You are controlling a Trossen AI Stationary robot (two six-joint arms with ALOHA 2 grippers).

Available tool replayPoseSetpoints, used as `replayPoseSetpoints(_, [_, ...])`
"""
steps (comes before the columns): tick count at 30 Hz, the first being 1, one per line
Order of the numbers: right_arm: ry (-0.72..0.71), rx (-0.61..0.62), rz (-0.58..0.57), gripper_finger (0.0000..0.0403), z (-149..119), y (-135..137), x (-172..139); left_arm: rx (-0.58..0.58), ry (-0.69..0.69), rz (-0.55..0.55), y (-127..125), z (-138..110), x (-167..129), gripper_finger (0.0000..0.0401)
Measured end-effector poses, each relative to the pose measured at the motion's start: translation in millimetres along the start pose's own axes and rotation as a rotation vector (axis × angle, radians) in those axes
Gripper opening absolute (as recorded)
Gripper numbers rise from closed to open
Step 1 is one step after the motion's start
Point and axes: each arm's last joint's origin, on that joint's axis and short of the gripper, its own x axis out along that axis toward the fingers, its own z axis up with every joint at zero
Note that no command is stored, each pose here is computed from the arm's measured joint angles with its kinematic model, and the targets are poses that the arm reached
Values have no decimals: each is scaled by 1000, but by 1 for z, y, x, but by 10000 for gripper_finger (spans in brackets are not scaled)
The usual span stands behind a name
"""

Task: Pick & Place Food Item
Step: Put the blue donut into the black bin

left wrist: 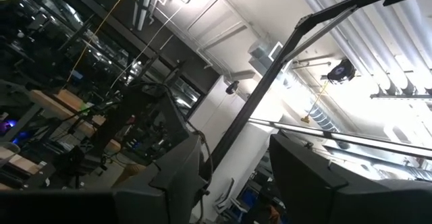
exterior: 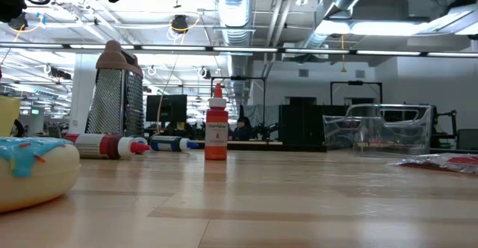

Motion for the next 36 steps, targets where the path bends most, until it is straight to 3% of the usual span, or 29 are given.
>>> replayPoseSetpoints(4, [-65,95,-42,167,7,-7,-22,-1,2,7,0,0,0,176])
replayPoseSetpoints(8, [-218,279,-58,167,11,-19,-49,-28,27,43,3,-4,0,176])
replayPoseSetpoints(11, [-459,475,-43,167,11,-31,-73,-55,65,72,7,-10,2,176])
replayPoseSetpoints(15, [-902,727,3,167,11,-42,-111,-59,155,129,10,-19,12,176])
replayPoseSetpoints(20, [-1246,870,49,167,22,-51,-128,9,338,238,6,-26,36,176])
replayPoseSetpoints(28, [-1250,846,105,166,73,-37,-93,131,831,429,-31,-20,65,176])
replayPoseSetpoints(32, [-1282,858,154,166,94,-24,-75,125,1051,489,-51,-26,62,176])
replayPoseSetpoints(36, [-1320,899,222,166,114,-16,-66,86,1204,479,-67,-43,52,176])
